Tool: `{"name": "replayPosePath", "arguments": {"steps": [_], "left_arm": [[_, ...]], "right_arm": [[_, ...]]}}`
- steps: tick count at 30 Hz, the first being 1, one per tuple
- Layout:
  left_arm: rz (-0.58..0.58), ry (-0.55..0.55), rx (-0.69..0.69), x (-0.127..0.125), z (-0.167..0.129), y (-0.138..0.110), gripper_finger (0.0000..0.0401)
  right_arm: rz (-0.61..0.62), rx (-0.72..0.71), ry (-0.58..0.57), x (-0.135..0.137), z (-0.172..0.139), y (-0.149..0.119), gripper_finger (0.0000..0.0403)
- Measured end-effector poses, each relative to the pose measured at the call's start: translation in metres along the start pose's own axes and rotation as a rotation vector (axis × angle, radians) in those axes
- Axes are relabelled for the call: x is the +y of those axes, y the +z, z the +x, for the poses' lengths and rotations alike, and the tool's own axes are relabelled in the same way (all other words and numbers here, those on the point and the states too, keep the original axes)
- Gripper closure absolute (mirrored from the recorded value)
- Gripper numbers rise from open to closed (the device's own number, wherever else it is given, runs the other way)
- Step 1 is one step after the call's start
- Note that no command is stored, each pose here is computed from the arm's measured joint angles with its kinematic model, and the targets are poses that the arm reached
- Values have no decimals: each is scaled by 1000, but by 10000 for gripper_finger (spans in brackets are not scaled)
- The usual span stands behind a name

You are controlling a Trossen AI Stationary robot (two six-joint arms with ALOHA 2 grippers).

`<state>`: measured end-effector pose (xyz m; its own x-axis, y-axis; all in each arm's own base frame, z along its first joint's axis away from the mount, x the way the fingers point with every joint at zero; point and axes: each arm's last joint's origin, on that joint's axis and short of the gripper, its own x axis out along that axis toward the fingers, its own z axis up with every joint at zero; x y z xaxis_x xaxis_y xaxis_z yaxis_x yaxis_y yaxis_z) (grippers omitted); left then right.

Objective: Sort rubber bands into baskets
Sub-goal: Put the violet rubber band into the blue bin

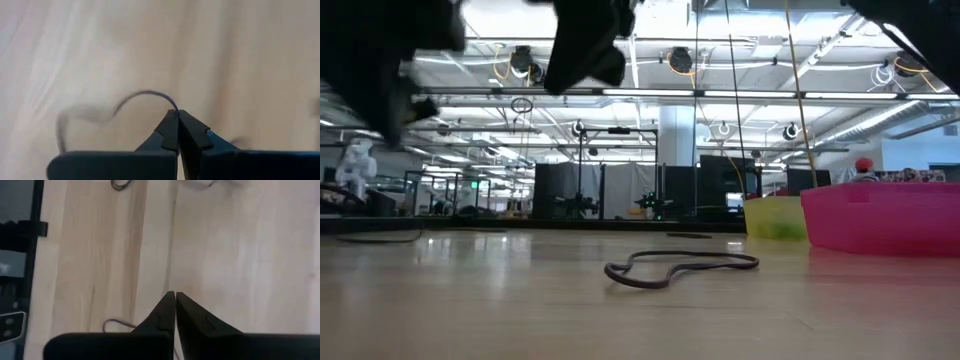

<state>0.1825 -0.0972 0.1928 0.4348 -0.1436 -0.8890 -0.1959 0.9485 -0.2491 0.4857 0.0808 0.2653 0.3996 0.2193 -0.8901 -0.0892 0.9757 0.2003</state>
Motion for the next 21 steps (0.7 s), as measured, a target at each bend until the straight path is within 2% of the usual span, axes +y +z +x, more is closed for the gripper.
{"name": "replayPosePath", "arguments": {"steps": [5, 10, 15, 21], "left_arm": [[16, -217, -239, -16, -23, 19, 399], [34, -334, -384, -22, -32, 34, 400], [26, -332, -389, -19, -32, 37, 400], [32, -353, -369, -19, -32, 37, 401]], "right_arm": [[-35, -88, -4, 13, -22, 4, 397], [-48, -148, 15, 18, -21, 10, 381], [-108, -196, 29, 26, -20, 13, 357], [-118, -206, 28, 26, -20, 14, 301]]}}
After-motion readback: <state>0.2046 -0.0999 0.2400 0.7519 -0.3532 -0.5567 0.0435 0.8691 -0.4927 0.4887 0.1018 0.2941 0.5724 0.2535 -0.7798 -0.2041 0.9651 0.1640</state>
